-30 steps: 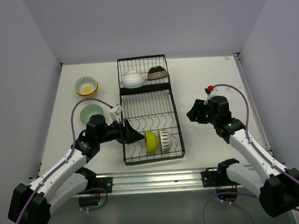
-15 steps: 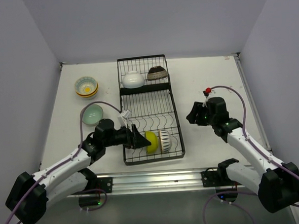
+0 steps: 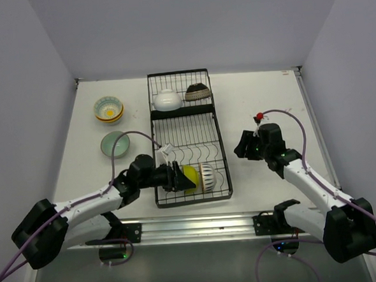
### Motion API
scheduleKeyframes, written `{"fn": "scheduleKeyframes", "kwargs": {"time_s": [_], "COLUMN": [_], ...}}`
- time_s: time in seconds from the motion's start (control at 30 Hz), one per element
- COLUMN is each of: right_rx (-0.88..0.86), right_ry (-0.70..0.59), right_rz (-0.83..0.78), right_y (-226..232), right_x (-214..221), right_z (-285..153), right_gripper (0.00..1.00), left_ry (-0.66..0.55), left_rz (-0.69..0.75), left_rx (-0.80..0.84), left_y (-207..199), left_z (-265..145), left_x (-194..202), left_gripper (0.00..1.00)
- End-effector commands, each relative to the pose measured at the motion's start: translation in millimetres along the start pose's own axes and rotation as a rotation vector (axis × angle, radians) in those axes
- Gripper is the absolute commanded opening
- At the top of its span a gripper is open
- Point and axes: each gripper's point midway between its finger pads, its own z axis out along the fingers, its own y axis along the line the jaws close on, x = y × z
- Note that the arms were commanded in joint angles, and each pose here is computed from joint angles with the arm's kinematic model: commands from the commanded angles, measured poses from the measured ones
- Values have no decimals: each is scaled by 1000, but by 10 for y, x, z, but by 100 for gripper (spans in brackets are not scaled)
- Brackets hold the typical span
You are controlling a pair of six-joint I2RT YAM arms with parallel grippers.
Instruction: Unload the bowls from the dish rack
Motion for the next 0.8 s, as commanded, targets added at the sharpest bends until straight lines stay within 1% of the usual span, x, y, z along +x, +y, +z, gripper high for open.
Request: {"fn": "scheduleKeyframes", "kwargs": {"time_s": [0.0, 0.13, 0.17, 0.23, 0.27, 0.33, 0.37, 0.5, 0.53, 0.6, 0.63, 0.77], "right_rx": [-11, 0, 3, 7, 5, 6, 7, 14, 13, 18, 18, 34], "right_ry": [-26, -21, -23, -17, -17, -12, -10, -8, -8, -5, 0, 5], "right_rz": [-18, -27, -28, -29, -29, -29, -30, -27, -27, -31, -34, -44], "right_y": [26, -5, -12, -28, -26, -31, -36, -59, -55, -69, -73, -110], "right_x": [-51, -28, -27, -4, -3, 10, 20, 34, 37, 42, 53, 71], "right_z": [27, 34, 36, 51, 53, 65, 68, 92, 92, 99, 103, 101], "right_gripper": [56, 56, 56, 56, 56, 56, 56, 56, 56, 57, 57, 57], "left_ry": [-54, -74, -83, -108, -115, -145, -151, -209, -224, -238, -244, -241], "left_rz": [-11, -41, -49, -68, -81, -105, -116, -144, -148, -151, -152, -155], "left_rx": [41, 26, 14, 30, 21, 43, 36, 57, 58, 56, 53, 41], "left_y": [-78, -9, 35, 18, 71, 42, 82, 53, 54, 57, 60, 105], "left_z": [51, 30, 21, -4, -17, -42, -49, -90, -98, -106, -105, -89], "left_x": [-52, -14, 0, -14, 22, -8, 12, -60, -80, -103, -115, -99], "left_gripper": [52, 42, 38, 34, 30, 27, 23, 15, 11, 7, 3, 0]}}
